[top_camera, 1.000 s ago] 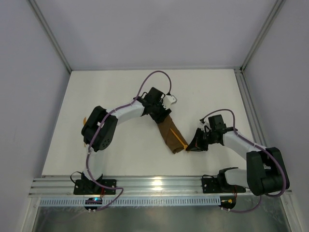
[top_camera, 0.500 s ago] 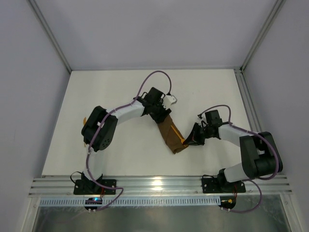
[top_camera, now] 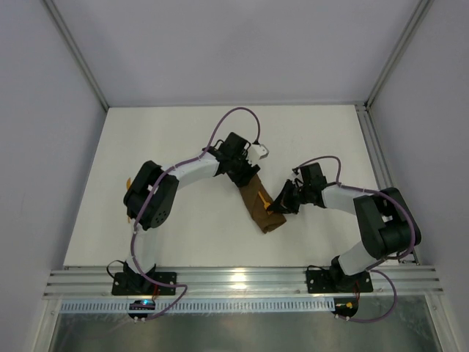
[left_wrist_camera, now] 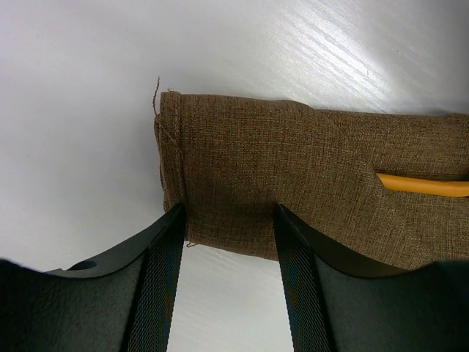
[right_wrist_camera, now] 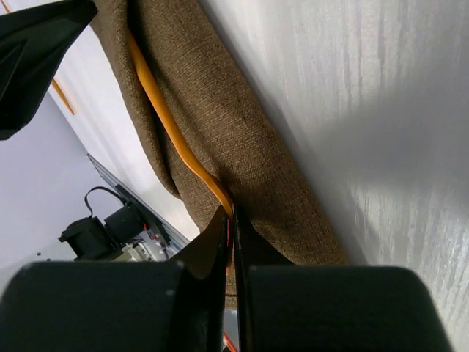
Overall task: Fold the napkin into a case and place the utensils inside
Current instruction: Stuff the fork into the folded napkin, then pick up the knife from the corner of the board, then pass from the left arm to the right, then stuff the knife into the folded napkin.
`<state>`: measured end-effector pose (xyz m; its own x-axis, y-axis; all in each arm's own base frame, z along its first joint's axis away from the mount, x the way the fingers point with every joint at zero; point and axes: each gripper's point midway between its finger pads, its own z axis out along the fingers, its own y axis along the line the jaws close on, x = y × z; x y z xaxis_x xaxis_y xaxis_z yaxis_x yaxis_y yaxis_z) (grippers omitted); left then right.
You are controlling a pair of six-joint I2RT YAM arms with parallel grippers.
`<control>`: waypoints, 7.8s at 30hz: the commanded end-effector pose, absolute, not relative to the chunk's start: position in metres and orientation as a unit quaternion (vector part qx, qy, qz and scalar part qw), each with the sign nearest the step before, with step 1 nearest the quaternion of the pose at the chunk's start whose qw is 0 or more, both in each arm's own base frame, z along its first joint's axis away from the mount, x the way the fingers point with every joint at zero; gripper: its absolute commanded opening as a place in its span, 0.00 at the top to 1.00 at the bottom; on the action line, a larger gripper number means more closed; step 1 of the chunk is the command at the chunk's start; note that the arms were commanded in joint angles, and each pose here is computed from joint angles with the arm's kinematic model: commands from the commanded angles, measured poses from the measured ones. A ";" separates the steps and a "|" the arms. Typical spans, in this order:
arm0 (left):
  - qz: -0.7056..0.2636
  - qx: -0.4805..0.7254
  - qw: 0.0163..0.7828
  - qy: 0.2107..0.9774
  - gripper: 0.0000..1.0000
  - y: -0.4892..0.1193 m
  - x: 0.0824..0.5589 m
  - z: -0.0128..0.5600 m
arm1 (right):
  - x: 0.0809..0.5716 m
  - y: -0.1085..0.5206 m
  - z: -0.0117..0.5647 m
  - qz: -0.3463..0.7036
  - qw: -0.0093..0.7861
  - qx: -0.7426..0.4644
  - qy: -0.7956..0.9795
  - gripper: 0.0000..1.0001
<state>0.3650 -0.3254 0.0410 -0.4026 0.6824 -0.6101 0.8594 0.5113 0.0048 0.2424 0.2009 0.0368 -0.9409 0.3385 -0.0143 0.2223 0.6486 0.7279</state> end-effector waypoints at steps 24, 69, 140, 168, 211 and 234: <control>-0.023 0.360 0.363 0.859 0.16 -0.120 0.365 0.213 | 0.272 0.178 0.104 0.250 0.253 0.075 0.932 0.00; -0.028 0.111 0.146 0.983 1.00 0.084 0.299 -0.007 | 0.292 0.130 0.142 0.072 0.435 0.002 0.898 0.01; -0.098 0.733 0.249 0.625 0.52 -0.236 0.201 0.185 | 0.155 0.313 0.158 0.487 0.164 -0.317 0.797 0.97; -0.182 0.475 0.299 0.807 0.58 -0.325 0.364 0.109 | 0.152 0.177 0.083 0.384 0.188 0.037 0.903 0.97; -0.190 0.479 0.238 0.823 0.63 -0.336 0.352 0.042 | 0.232 0.228 0.066 0.418 0.171 0.023 0.892 0.97; -0.182 0.484 0.240 0.821 0.63 -0.332 0.352 0.045 | 0.234 0.234 0.074 0.298 0.221 -0.046 0.927 0.45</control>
<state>0.3539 -0.3248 0.0339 -0.4477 0.7114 -0.5418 0.8679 0.4916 -0.0716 0.2285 0.2376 0.0473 -0.9459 0.1055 -0.3069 -0.1220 0.7608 0.6374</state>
